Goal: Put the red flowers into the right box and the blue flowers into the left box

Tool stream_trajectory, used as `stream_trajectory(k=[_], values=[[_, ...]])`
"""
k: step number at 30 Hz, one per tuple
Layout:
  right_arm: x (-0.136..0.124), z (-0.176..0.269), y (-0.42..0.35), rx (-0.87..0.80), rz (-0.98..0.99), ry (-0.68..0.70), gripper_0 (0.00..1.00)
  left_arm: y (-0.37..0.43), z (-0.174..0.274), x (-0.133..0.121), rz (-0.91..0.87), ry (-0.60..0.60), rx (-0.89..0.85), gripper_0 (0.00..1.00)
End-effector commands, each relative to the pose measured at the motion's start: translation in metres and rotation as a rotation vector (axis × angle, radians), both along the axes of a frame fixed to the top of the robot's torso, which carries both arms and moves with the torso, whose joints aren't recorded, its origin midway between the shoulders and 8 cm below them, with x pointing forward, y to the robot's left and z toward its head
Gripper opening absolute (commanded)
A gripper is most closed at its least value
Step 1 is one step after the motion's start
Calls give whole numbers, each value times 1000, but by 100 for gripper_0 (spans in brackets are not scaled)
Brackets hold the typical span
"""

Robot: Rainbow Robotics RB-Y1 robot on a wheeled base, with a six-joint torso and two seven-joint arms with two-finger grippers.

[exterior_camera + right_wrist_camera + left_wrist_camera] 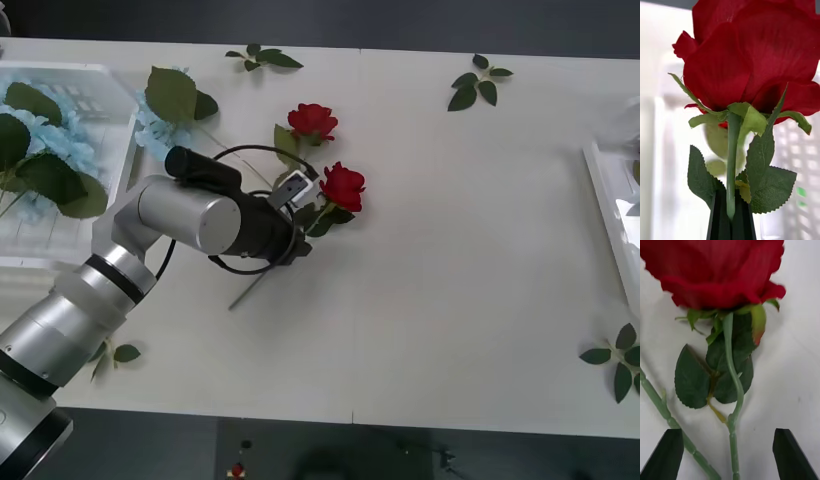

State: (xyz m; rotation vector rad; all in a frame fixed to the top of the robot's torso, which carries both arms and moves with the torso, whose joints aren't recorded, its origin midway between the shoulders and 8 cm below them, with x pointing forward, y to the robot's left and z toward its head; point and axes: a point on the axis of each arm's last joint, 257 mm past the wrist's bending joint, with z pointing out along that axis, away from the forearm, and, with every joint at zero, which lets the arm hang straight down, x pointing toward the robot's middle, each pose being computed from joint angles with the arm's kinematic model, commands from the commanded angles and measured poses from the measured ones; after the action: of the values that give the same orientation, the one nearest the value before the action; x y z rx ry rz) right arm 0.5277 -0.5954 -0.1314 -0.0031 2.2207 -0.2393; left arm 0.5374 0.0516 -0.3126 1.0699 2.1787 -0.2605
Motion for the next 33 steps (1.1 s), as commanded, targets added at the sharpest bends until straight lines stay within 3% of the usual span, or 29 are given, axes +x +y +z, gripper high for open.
stream_trajectory(k=[1,3,6,7,8,9,10,20,29,31,32,33], values=[[-14,4,-25,-61,-17,-2,0,-2,6,6,-16,-29,42,61],[-21,-2,-37,-75,-37,-1,0,-1,2,5,-23,-36,65,60],[-28,-8,-54,-96,-66,-4,0,-2,-1,3,-32,-37,80,48],[-30,-9,-59,-101,-75,-5,0,-1,-2,3,-30,-38,84,33],[-31,-11,-61,-104,-79,-2,0,-1,-3,3,-32,-37,87,25],[-31,-11,-65,-108,-86,-8,0,0,-3,3,-32,-41,94,5],[-31,-12,-67,-115,-88,-13,0,-1,-4,3,-37,-45,100,0],[-16,-8,-60,-135,-76,-87,0,1,-4,4,-35,-52,104,0],[-5,-6,-52,-135,-65,-120,0,-16,30,11,9,-49,-61,0],[-3,-6,-50,-132,-64,-126,13,-18,43,11,20,-42,-120,0],[-2,-5,-50,-134,-64,-130,29,-18,48,10,27,-30,-153,0],[-2,-6,-49,-131,-64,-131,54,-20,59,9,31,-16,-207,0]])
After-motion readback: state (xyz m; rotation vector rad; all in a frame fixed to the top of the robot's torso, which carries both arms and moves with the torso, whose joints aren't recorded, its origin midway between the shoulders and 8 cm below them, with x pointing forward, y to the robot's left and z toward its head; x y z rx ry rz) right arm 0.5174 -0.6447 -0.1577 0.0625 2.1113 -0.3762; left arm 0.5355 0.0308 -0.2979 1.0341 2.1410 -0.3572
